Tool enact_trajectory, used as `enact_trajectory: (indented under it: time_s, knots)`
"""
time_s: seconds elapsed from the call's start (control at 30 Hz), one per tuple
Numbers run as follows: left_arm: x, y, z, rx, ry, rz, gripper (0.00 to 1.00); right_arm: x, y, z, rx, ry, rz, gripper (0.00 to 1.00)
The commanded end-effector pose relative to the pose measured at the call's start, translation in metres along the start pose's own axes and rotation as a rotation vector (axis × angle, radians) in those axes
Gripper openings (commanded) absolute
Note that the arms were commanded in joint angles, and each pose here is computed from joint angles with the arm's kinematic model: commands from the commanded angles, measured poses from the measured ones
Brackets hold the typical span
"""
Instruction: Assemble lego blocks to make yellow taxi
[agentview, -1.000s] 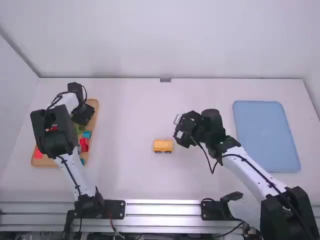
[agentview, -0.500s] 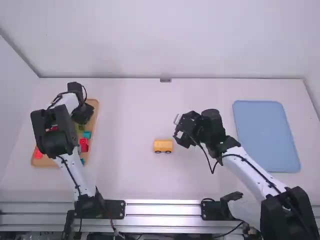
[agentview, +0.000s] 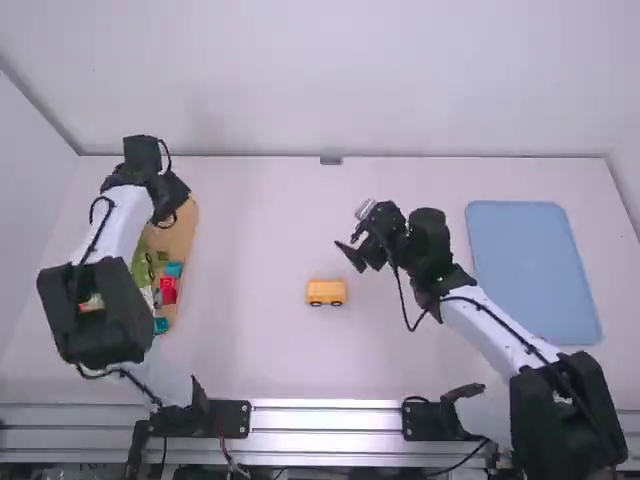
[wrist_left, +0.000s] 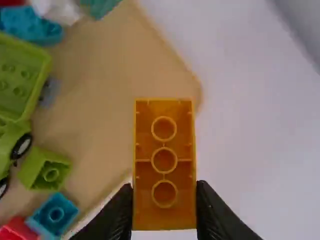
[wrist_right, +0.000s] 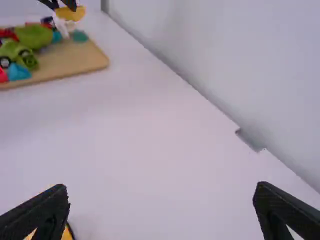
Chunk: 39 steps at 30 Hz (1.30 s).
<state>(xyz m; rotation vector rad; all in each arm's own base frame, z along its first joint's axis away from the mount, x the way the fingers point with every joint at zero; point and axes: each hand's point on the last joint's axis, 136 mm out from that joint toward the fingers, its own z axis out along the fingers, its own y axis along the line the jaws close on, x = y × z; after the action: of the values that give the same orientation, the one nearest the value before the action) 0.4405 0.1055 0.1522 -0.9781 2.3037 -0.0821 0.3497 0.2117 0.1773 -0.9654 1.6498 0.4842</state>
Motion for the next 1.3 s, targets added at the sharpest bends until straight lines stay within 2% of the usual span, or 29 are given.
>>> enact_trajectory:
  time_s: [0.0, 0.07, 0.1, 0.27, 0.3, 0.47, 0.57, 0.6, 0.97, 1.27]
  knots:
    - [0.031, -0.032, -0.022, 0.155, 0.017, 0.224, 0.29, -0.003, 0.000, 0.006, -0.107, -0.072, 0.168, 0.98]
    - [0.052, -0.061, -0.040, 0.316, -0.008, 0.356, 0.29, -0.010, -0.007, 0.008, -0.162, -0.143, 0.235, 0.98]
    - [0.074, -0.084, -0.056, 0.461, -0.021, 0.467, 0.29, -0.014, -0.010, 0.010, -0.211, -0.174, 0.285, 0.99]
    - [0.144, -0.132, -0.111, 0.909, -0.055, 0.725, 0.30, -0.024, -0.017, 0.023, -0.425, -0.194, 0.417, 0.99]
    - [0.165, -0.138, -0.127, 1.032, -0.064, 0.793, 0.29, -0.028, -0.013, 0.025, -0.516, -0.199, 0.422, 0.99]
    - [0.212, -0.144, -0.155, 1.303, -0.089, 0.891, 0.29, -0.044, 0.006, 0.028, -0.847, -0.198, 0.395, 1.00]
    - [0.229, -0.139, -0.167, 1.422, -0.100, 0.929, 0.29, -0.050, 0.012, 0.032, -0.943, -0.186, 0.388, 0.92]
    - [0.233, -0.138, -0.170, 1.451, -0.112, 0.942, 0.29, -0.051, 0.014, 0.035, -0.949, -0.185, 0.387, 0.90]
    - [0.221, -0.144, -0.174, 1.498, -0.213, 0.894, 0.27, -0.062, 0.036, 0.039, -1.002, -0.184, 0.357, 0.92]
    - [0.213, -0.151, -0.163, 1.480, -0.234, 0.837, 0.27, -0.073, 0.030, 0.035, -0.991, -0.195, 0.339, 0.91]
